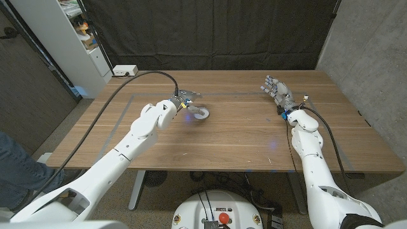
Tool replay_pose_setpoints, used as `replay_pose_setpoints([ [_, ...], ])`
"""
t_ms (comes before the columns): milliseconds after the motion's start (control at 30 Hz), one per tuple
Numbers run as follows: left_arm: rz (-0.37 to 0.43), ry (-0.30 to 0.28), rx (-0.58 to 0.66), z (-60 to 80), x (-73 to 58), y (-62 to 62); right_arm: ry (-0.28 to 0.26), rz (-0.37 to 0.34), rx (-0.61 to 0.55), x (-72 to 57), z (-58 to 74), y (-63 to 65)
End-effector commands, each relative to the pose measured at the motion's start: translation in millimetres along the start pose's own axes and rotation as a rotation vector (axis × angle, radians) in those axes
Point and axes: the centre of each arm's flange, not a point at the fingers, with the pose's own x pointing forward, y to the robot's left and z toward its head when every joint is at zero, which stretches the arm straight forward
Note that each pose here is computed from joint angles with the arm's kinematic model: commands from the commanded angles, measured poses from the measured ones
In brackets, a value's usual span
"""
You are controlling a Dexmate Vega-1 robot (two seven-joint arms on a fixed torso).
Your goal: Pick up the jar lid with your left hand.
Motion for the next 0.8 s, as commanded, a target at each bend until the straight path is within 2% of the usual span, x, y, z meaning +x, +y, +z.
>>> replay_pose_setpoints([
  [33,-0.017,-0.010,-0.006,5.1,9.3,-4.2,0.000,-0.001,0.003,4.1,-0.3,-2.4],
  [333,-0.030,-0.022,0.012,13.9,13.8,-7.7,-0.003,-0.001,0.012,6.1,-0.9,-3.0],
  [800,-0.041,-0.014,0.005,14.5,12.1,-12.6,-0.010,0.002,0.016,8.8,1.1,-1.7],
])
